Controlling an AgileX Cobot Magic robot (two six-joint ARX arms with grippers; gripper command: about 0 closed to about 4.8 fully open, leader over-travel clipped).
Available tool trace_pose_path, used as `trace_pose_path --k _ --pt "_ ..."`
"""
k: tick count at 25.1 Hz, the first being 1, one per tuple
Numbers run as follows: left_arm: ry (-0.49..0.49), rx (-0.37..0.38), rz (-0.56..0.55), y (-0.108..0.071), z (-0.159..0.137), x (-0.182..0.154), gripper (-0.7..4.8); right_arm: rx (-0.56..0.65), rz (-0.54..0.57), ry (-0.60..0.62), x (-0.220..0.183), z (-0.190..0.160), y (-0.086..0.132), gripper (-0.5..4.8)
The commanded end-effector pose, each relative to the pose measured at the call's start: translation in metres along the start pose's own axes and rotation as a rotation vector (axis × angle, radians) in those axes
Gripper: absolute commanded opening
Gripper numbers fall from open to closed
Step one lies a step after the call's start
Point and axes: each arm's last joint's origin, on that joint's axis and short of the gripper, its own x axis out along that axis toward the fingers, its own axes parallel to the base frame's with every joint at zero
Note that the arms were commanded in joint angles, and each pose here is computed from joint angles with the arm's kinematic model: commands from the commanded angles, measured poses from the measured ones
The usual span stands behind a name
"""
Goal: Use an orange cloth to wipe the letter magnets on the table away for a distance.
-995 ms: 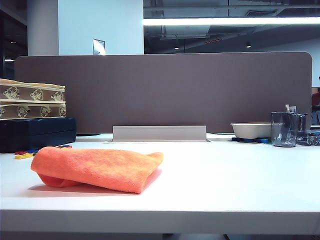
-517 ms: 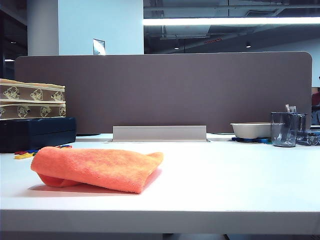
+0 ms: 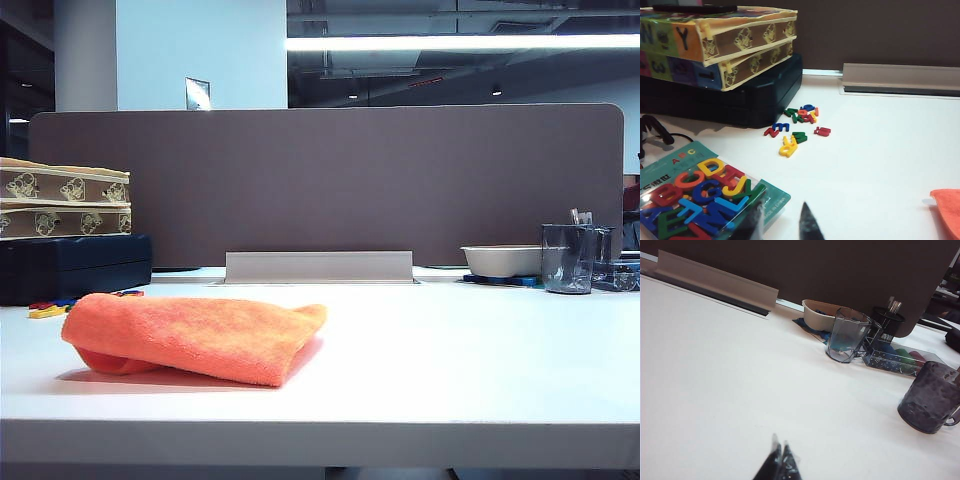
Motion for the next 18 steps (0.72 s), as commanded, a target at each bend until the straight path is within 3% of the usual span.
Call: trace_pose_path --k 1,18 --pt "-0.020 0.000 -0.019 -0.0005 0.0029 -0.0003 0.89 -0.001 0.000 -0.005 0.0003 -0.0012 0.0004 0.00" --pt "-0.081 -0.002 -0.059 -0.0016 0.0088 -0.0006 0.89 0.000 0.000 -0.005 0.0003 -0.0012 0.0004 0.00"
